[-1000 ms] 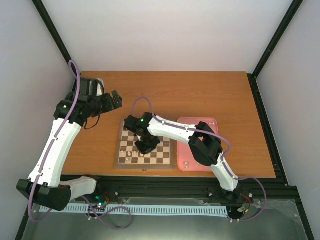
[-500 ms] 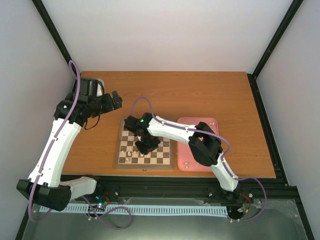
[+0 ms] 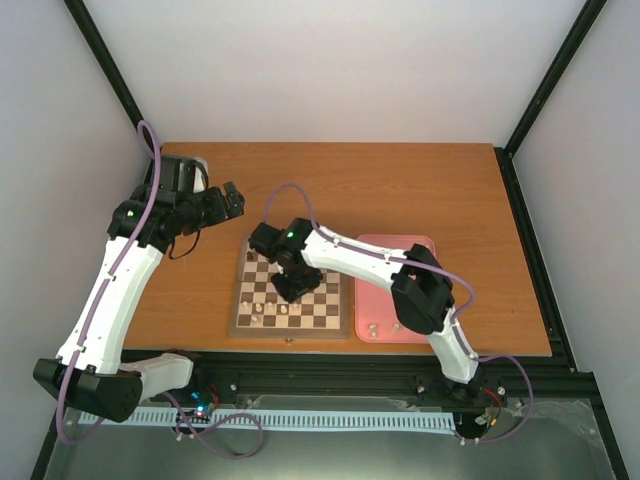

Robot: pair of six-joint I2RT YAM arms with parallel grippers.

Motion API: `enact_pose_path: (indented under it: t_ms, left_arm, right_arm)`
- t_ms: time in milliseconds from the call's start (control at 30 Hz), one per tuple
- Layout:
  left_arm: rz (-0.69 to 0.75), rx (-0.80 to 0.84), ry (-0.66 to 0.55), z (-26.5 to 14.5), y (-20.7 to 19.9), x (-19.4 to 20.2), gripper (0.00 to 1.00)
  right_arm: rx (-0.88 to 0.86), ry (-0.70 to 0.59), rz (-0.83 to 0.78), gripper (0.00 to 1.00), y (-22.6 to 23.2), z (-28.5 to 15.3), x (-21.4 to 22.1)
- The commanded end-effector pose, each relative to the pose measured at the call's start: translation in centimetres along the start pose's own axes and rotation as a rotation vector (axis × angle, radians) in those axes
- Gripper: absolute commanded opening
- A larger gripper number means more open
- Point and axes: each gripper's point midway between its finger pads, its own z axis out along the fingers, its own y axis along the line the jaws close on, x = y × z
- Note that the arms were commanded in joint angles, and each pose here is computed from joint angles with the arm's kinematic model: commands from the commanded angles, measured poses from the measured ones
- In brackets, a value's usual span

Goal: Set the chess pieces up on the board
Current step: Place the chess piece on the chessboard, then pick up the chess piece from the storage box.

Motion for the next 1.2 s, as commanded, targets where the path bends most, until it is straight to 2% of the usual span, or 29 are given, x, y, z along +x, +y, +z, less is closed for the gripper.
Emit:
enact_pose_path:
  t_ms: [0,133,400,533,833,1167]
  left_arm:
    - [0.009,0.009,-0.015,-0.3,-0.2,-0.5,1.0]
    - [0.01,0.01,-0.016,-0.3,-0.2,-0.6,1.0]
    - [0.011,0.028,0.012,0.4,-0.6,-0.2,1.0]
    - [0.008,0.033,0.023,0.8,-0.6,0.0,1.0]
    - [0.006,0.038,0.034,1.0,-0.5,0.4,1.0]
    - [0.003,0.026,0.05,1.6,-0.2,0.8,1.0]
  right_arm:
    - [0.01,-0.13,0.073,0.39,-2.1,-5.0,-1.1]
    - [0.045,-0.171,0.188,0.39,-6.4,-6.3,-0.3]
    - [0.145,-0.113,0.447,0.4,-18.0,-5.1,6.4]
    - [0.202,-0.068,0.544,0.41,-22.1,-4.0,9.6]
    - [0.205,-0.007,0.69,0.41,-25.4,-1.3,14.2]
    - [0.207,0.029,0.74,0.41,-27.2,0.4,16.3]
